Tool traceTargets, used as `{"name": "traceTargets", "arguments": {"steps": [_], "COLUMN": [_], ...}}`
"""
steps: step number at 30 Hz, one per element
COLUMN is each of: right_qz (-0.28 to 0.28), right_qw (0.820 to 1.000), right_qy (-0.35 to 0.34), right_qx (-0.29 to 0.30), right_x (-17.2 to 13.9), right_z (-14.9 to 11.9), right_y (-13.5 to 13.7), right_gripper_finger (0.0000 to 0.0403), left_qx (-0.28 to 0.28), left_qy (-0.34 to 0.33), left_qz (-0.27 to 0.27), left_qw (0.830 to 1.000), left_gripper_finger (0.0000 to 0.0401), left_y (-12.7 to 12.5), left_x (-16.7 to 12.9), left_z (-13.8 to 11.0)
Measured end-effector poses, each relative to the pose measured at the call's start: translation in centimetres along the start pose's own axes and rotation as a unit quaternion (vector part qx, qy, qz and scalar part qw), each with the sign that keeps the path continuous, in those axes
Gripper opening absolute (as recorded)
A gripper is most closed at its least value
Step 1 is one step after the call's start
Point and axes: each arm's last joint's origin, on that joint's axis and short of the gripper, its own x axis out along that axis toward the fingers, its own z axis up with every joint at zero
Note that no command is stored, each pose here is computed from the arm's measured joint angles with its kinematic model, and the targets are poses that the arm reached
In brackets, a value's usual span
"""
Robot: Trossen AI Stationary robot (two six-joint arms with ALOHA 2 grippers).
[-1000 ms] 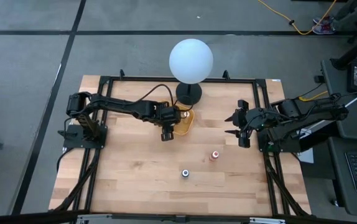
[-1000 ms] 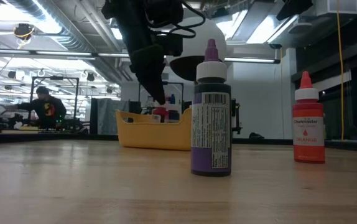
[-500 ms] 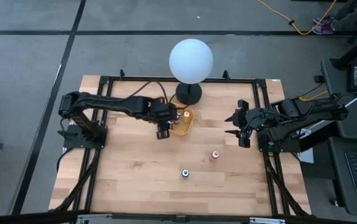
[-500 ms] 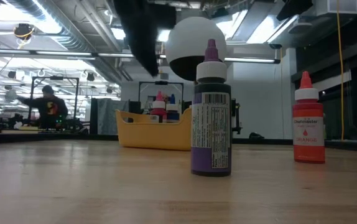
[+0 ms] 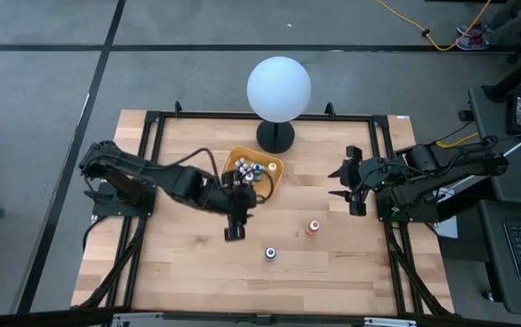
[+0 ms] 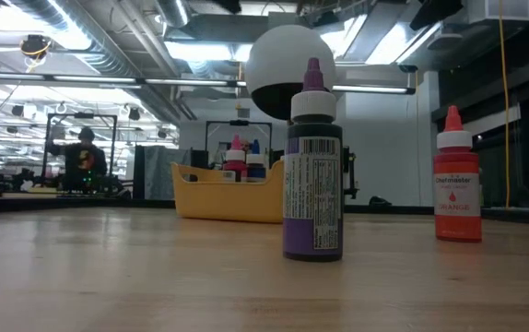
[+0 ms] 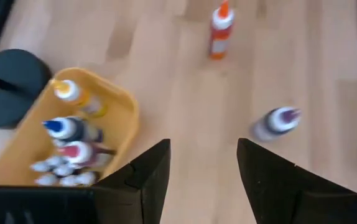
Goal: Pick & Place food coloring
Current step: Put the large purple food coloring bottle into the yellow bin
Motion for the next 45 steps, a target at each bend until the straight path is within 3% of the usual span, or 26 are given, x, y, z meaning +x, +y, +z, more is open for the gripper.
{"name": "traceTargets", "arguments": {"steps": [8,17,27,37,45], "right_qz": [0.0,0.016,0.028,0.04,0.039], "right_qw": [1.0,0.999,0.998,0.998,0.999], "right_qy": [0.0,0.001,0.002,0.007,0.017], "right_qx": [-0.025,-0.042,-0.05,-0.038,-0.03], "right_x": [0.0,0.0,0.0,0.0,0.0], "right_z": [0.0,0.0,0.0,-0.1,-0.3], "right_y": [0.0,0.1,0.2,0.2,0.2], "right_gripper_finger": [0.0215,0.0215,0.0215,0.0215,0.0215], "left_qx": [-0.013,-0.011,0.02,0.043,0.026], "left_qy": [-0.016,0.055,0.075,0.076,0.091], "left_qz": [-0.05,-0.067,-0.121,-0.078,-0.091], "left_qw": [0.999,0.996,0.99,0.993,0.991], "left_gripper_finger": [0.018,0.018,0.0181,0.0208,0.0244], "left_y": [-5.2,-8.4,-9.1,-7.7,-7.2], "left_x": [1.0,7.9,12.5,13.6,14.0], "left_z": [-0.2,-1.6,-1.8,-1.8,-1.8]}}
